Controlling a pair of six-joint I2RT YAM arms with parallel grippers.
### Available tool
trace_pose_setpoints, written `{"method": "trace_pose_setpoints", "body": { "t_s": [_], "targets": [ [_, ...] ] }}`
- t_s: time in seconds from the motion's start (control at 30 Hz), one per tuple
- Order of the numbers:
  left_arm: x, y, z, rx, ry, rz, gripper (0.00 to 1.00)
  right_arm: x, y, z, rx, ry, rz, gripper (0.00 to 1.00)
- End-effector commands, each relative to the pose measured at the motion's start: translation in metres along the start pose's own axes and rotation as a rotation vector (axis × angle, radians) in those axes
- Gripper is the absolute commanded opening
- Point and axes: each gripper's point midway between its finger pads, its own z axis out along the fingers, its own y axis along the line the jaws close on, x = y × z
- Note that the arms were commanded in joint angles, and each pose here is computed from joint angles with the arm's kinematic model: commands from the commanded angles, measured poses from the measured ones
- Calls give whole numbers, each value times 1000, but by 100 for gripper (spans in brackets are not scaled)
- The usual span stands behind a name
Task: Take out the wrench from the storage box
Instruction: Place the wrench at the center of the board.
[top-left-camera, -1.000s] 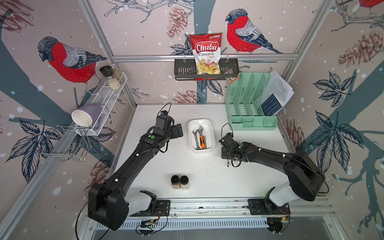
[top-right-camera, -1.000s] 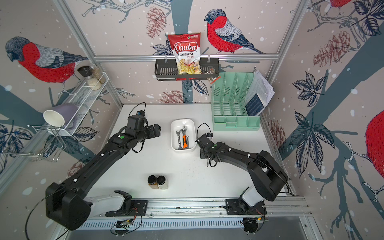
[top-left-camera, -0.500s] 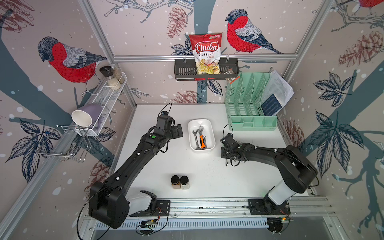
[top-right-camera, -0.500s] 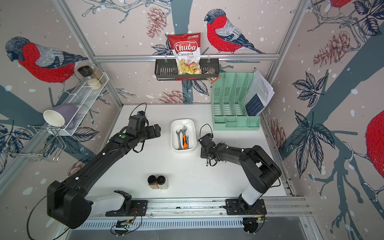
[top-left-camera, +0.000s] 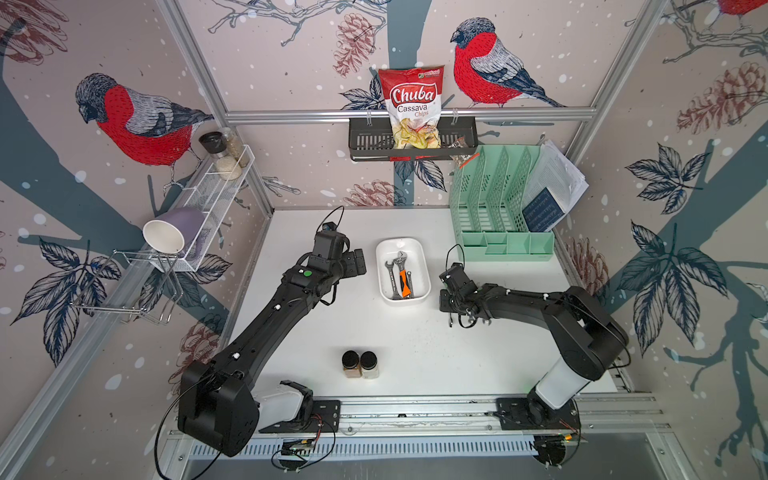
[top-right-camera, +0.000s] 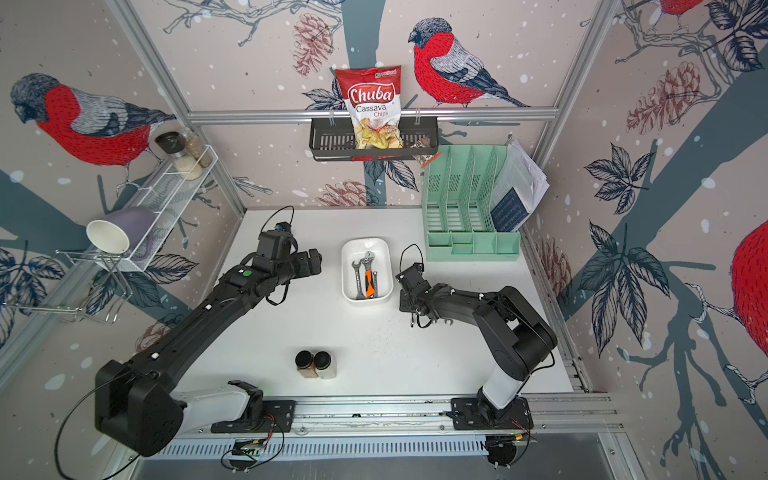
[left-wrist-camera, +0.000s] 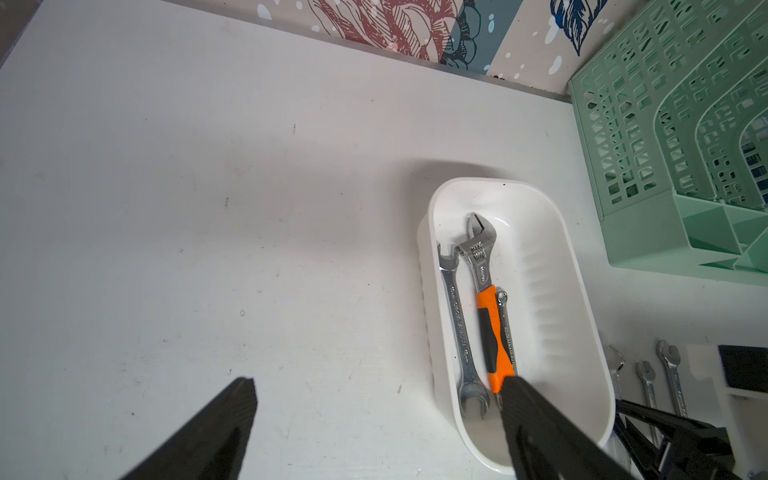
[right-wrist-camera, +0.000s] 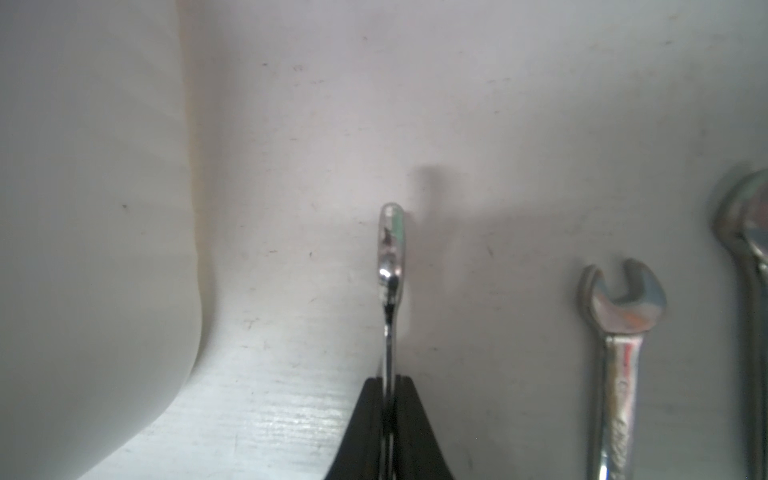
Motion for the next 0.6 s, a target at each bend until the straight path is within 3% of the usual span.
{"method": "trace_pose_setpoints", "body": {
  "t_s": [0.0, 0.57],
  "targets": [
    [-7, -2, 0, 2, -27, 10, 95, 23, -22, -1, 84, 86, -20, 18],
    [-9, -1, -2, -6, -39, 4, 95, 9, -30, -21, 106, 51, -16, 27]
  ]
}}
